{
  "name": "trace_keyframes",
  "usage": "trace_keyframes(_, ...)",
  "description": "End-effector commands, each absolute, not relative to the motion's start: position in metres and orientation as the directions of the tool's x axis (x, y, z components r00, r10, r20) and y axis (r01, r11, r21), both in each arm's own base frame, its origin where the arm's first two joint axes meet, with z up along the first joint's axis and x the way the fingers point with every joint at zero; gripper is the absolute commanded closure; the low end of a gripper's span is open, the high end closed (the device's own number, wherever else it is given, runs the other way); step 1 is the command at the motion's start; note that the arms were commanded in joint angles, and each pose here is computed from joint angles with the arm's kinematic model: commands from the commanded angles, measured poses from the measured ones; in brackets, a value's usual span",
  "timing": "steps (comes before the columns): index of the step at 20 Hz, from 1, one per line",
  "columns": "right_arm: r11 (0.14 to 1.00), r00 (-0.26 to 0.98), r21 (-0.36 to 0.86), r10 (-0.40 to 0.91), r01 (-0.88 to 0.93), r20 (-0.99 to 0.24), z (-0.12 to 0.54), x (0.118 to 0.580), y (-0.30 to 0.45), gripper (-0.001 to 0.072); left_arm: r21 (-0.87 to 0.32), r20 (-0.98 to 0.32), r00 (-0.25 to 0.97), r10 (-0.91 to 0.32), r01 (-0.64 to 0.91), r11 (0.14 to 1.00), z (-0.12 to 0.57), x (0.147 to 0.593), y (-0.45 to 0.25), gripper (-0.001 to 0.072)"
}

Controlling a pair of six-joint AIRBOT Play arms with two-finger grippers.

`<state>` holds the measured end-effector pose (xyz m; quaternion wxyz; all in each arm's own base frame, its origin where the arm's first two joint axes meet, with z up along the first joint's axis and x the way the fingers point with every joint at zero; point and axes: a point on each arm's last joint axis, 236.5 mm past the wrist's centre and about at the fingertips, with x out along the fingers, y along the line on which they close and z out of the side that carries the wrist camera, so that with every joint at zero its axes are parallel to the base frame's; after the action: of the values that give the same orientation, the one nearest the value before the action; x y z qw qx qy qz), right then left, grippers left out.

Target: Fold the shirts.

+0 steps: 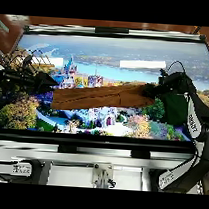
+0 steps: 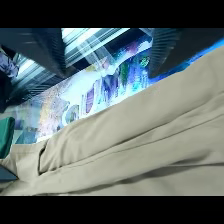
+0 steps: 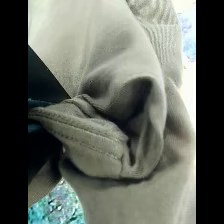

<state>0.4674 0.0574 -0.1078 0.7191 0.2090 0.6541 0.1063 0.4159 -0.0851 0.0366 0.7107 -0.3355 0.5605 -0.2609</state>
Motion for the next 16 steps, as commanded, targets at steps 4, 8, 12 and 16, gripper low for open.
trace_keyframes(4, 0.878, 0.273, 0.478, 0.456, 0.018, -0.847, 0.004, 0.468, 0.073, 0.0654, -0.751, -0.628, 0.227, -0.744, 0.072, 0.656, 0.036, 0.424, -0.149, 0.0672)
trace_keyframes(8, 0.874, 0.308, 0.486, 0.471, -0.033, -0.826, 0.083, 0.43, 0.08, 0.0655, -0.721, -0.627, 0.258, -0.735, 0.168, 0.673, 0.03, 0.429, -0.244, 0.0671)
trace_keyframes(12, 0.868, 0.381, 0.494, 0.472, -0.045, -0.795, 0.147, 0.395, 0.085, 0.0655, -0.737, -0.603, 0.182, -0.776, 0.244, 0.63, 0.015, 0.392, -0.343, 0.0672)
trace_keyframes(16, 0.868, 0.419, 0.492, 0.472, -0.069, -0.775, 0.187, 0.36, 0.089, 0.0654, -0.8, -0.531, 0.178, -0.828, 0.216, 0.56, 0.012, 0.368, -0.411, 0.0671)
